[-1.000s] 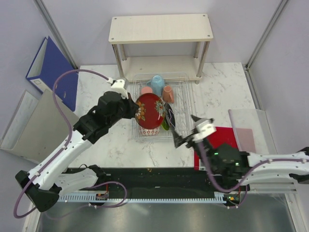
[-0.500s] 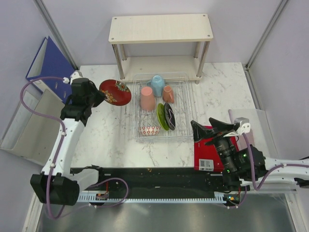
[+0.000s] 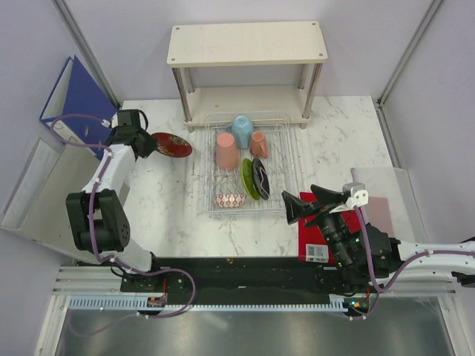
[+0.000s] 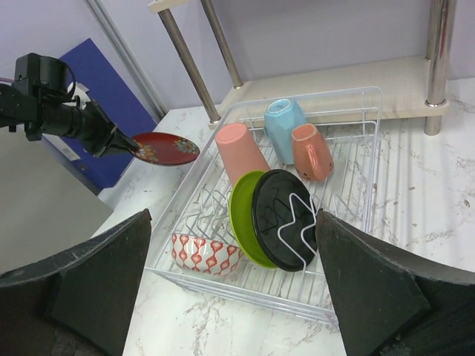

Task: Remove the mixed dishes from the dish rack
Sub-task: Place the plate at the center of the board, then pick up the plate from the dish rack.

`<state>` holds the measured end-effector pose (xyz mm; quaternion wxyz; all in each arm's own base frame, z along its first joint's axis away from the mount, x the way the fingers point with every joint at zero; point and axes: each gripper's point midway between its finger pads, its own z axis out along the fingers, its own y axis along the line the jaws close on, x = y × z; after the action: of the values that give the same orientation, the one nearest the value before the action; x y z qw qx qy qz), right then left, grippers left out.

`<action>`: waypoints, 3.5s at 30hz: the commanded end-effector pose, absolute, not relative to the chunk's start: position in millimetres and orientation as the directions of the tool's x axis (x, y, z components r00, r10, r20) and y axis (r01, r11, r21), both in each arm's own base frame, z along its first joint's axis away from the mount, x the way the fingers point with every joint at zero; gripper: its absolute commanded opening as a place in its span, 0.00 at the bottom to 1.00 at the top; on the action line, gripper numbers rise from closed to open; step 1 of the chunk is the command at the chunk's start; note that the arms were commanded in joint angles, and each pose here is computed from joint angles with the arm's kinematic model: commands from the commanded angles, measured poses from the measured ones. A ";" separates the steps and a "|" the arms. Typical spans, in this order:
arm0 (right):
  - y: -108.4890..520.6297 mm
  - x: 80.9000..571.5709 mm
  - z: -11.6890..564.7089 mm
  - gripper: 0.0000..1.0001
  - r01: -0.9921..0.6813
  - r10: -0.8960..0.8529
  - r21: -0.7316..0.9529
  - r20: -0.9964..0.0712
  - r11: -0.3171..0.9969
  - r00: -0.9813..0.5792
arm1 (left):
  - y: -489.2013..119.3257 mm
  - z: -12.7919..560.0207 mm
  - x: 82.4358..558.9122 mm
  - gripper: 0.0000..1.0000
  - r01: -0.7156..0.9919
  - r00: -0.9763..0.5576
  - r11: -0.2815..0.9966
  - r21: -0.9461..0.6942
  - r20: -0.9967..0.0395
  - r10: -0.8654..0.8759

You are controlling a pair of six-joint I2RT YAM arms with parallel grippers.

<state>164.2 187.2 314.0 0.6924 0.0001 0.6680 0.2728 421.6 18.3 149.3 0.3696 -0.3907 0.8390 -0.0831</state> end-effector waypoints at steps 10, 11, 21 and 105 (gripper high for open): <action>176.7 168.5 304.6 0.98 -0.350 0.357 0.340 -0.934 0.873 -0.017 | 36.5 119.7 497.0 0.02 -0.622 -0.393 0.637 -0.456 -0.522 -0.757; 175.8 169.1 305.1 0.98 -0.345 0.358 0.341 -0.934 0.875 -0.014 | 36.3 115.4 497.7 0.02 -0.631 -0.399 0.634 -0.447 -0.515 -0.759; 184.5 172.4 300.3 0.98 -0.330 0.313 0.300 -0.950 0.895 -0.012 | 28.0 79.8 482.6 0.25 -0.658 -0.476 0.638 -0.401 -0.435 -0.764; 287.0 317.5 180.4 0.00 -0.295 -0.145 0.000 -0.871 0.956 -0.470 | -106.7 195.7 280.9 0.59 -0.091 -0.653 0.852 -0.515 -0.615 -0.441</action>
<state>306.2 292.7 123.9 0.4362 -0.1361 0.8869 0.0678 275.8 -104.9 193.6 0.3742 -0.1711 0.8833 -0.2248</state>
